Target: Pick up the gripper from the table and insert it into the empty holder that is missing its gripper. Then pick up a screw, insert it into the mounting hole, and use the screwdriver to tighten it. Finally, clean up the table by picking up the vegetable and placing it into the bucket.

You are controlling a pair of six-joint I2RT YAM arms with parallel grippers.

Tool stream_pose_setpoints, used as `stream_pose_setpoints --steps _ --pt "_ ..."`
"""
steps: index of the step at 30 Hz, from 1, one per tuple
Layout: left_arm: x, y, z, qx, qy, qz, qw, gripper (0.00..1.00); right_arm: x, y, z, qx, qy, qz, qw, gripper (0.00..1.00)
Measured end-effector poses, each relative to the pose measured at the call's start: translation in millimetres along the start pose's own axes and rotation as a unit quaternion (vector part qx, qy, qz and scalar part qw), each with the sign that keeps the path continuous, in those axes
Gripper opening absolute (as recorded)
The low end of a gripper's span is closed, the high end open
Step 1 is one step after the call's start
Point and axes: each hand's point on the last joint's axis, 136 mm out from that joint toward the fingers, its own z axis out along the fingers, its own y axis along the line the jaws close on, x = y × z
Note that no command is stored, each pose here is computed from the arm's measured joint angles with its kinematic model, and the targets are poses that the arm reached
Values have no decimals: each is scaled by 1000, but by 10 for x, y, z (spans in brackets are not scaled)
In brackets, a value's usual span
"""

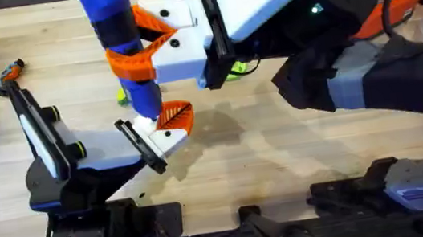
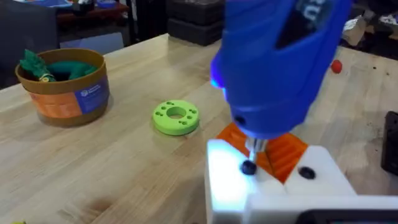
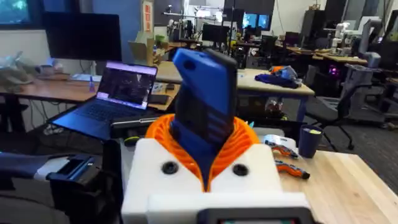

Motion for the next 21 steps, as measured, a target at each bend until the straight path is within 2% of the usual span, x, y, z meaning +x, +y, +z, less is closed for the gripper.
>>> stream_pose_setpoints --steps 21 --pt "0 0 0 0 0 0 1000 5 4 38 25 -5 0 -11 1000 26"
